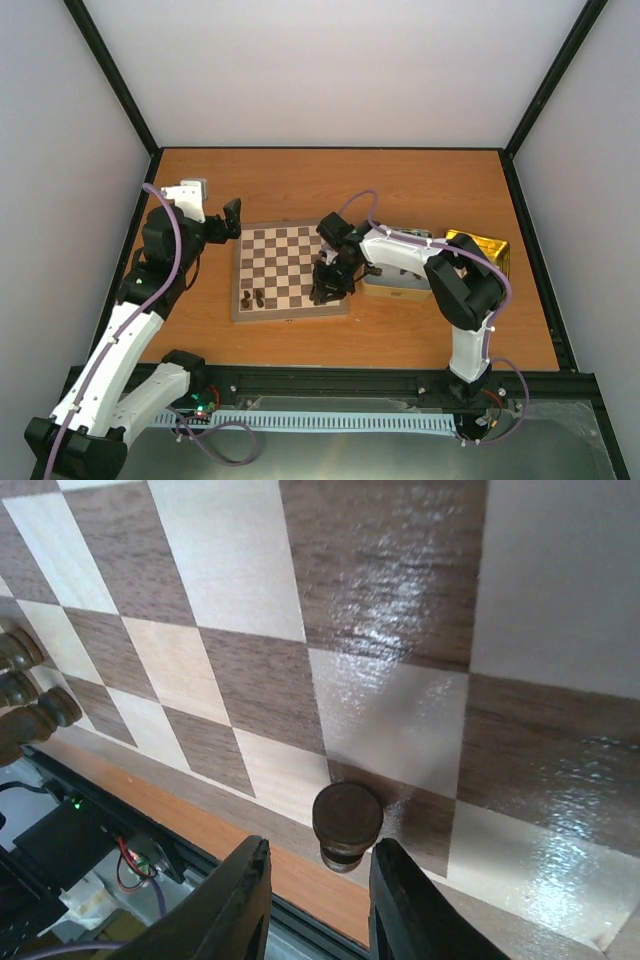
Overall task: Set up the chess pieces on the board
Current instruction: Place the chess piece on the chessboard, then pick up the chess piece from the storage box.
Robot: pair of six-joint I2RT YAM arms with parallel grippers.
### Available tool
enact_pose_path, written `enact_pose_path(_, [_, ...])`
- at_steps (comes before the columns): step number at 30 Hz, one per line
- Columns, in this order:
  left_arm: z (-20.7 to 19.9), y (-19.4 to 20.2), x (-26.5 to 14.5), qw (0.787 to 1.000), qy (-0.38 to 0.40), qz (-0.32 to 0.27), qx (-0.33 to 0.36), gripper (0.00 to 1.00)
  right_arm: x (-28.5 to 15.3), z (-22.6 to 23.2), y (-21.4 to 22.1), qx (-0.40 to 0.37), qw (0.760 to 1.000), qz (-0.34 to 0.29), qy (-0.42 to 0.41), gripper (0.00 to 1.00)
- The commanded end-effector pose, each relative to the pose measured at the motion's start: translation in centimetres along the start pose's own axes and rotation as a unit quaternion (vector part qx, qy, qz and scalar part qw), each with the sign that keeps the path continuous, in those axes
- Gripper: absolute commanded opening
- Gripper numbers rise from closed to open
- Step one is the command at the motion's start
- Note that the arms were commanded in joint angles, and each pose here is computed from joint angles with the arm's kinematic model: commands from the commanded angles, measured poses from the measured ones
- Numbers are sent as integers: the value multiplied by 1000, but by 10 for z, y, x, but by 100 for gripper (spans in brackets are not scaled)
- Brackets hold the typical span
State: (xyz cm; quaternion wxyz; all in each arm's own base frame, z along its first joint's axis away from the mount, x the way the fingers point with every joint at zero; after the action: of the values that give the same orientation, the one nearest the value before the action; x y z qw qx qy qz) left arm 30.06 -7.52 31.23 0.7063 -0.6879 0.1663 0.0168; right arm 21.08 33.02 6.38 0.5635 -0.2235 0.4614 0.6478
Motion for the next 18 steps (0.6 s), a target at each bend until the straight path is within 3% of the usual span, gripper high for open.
enact_pose_path(1, [2,-6,-3,1000,-8,-14,14,100,-4,1,-7,-14,999,-37,27,30])
enact_pose_path(7, [1,-4,-2,1000,-3,-12,11,100,-10,-17,-17,-71,980,-134,127,34])
enact_pose_path(18, [0,-1,-1,1000,-2,-8,12,100,6,-15,-20,-66,975,-158,140,27])
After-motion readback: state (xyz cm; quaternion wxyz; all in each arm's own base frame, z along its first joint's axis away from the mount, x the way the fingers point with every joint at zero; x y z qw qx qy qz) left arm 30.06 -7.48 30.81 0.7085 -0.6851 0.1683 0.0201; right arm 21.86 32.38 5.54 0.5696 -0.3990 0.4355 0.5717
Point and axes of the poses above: each gripper's point midway between its finger pads, its own x axis out along the fingers, its own z axis along the line the jaws close on, y = z × x, the point moved 1 cm from there along -x, back along the fingers, and after that the axes turned 10 degrees about x, right-handed, at the moved point
